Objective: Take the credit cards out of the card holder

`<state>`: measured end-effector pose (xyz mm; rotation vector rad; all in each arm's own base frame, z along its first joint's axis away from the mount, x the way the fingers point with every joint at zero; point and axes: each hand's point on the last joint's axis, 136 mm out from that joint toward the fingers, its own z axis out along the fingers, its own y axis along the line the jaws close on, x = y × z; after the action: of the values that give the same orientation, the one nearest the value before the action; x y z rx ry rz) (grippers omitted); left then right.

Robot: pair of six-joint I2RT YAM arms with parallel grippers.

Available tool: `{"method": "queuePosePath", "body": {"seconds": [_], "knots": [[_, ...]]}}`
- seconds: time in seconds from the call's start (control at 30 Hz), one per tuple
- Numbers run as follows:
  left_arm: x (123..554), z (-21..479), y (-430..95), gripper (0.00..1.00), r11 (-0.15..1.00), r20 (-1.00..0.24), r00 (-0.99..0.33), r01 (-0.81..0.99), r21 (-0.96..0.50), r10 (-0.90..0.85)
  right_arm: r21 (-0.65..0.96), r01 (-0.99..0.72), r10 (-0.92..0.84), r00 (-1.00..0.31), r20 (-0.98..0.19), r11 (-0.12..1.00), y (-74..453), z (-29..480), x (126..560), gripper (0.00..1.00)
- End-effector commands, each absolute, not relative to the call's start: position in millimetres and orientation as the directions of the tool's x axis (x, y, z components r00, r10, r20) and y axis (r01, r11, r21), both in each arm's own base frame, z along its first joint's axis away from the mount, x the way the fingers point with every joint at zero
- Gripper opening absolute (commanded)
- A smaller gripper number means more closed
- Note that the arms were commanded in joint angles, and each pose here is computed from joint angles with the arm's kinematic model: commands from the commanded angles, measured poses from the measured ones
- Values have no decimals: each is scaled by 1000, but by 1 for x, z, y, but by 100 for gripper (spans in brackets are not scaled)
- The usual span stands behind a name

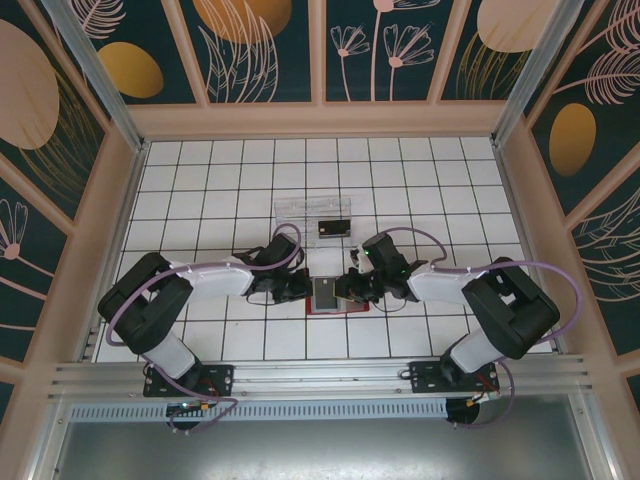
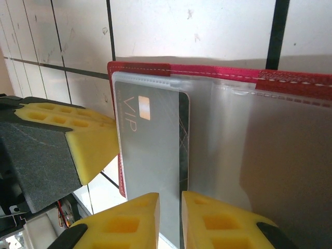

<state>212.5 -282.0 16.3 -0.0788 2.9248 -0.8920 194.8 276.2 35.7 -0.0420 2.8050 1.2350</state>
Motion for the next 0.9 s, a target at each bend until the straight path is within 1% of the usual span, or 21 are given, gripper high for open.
{"method": "queuePosePath", "body": {"seconds": [0.0, 0.2, 0.47, 0.5, 0.63, 0.87], "knots": [[205, 3, -272, 1, 876, -46, -998, -15, -481, -42, 720, -33, 16, -998, -62, 694, 272, 28, 194, 20], [204, -3, -264, 1, 909, -49, -999, 1, -417, -22, 723, -36, 8, -998, -58, 689, 274, 28, 193, 21], [203, -3, -265, 1, 909, -45, -999, 4, -416, -16, 757, -49, 2, -998, -66, 651, 280, 36, 191, 21], [202, -4, -266, 2, 909, -44, -999, 4, -416, -16, 753, -43, 8, -998, -65, 657, 279, 36, 192, 21], [202, -3, -266, 1, 909, -43, -999, 4, -417, -16, 664, -41, 13, -997, -76, 746, 266, 24, 194, 21], [203, -2, -266, 1, 908, -44, -999, 2, -420, -18, 663, -50, 4, -997, -79, 747, 269, 25, 193, 22]]}}
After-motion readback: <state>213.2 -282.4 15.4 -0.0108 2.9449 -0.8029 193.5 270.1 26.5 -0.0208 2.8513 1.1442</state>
